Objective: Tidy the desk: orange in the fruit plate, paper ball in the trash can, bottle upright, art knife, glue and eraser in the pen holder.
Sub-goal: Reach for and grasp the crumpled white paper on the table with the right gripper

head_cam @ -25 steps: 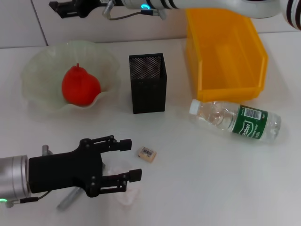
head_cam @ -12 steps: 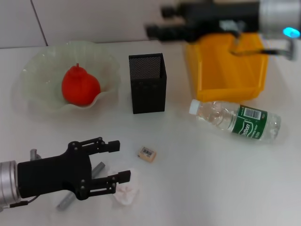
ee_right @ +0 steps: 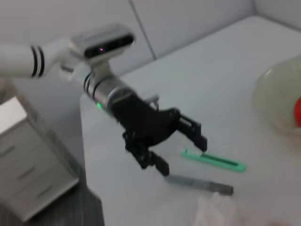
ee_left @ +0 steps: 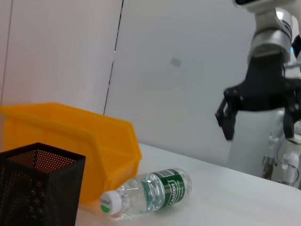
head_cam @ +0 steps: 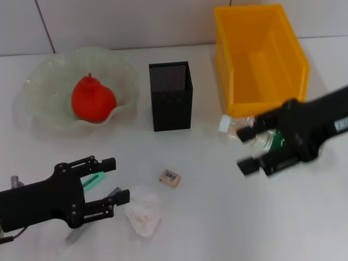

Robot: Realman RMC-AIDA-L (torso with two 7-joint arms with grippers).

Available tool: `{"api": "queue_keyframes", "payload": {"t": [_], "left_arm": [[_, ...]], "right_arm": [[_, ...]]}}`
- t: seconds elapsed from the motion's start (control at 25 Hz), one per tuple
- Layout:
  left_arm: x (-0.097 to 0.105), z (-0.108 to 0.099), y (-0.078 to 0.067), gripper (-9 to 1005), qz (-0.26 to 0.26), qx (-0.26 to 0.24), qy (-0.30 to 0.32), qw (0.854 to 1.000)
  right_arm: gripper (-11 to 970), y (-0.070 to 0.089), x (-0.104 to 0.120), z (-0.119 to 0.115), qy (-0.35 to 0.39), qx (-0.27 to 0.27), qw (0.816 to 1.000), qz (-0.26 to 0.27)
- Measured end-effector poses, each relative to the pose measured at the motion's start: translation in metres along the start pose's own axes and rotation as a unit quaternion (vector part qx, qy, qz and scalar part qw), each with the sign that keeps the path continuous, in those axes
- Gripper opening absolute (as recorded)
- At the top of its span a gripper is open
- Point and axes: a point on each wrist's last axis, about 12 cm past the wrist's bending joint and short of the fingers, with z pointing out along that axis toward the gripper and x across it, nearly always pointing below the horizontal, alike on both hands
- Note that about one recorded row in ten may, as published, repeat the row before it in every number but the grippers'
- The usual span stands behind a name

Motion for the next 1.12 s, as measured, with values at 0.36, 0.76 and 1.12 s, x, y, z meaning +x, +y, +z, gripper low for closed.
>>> {"api": "queue_keyframes", "payload": {"t": [0.36, 0.76, 1.12], "left_arm": [[0.003, -0.003, -0.001, 755, 0.0, -0.001, 0.009, 1.0], [0.004, -0.003, -0.001, 755, 0.0, -0.004, 0.011, 1.0], [0.0, -0.005, 0.003, 755, 0.013, -0.013, 0.017, 1.0]], "right_arm": [[749, -0.009, 0.015, 0.06, 0.056, -0.011, 0.998, -0.036], [741, -0.008, 0.011, 0.125, 0.123, -0.005, 0.988, -0.098], [734, -0.008, 0.006, 0.146, 0.099, 0.012, 0.989, -0.104]]}}
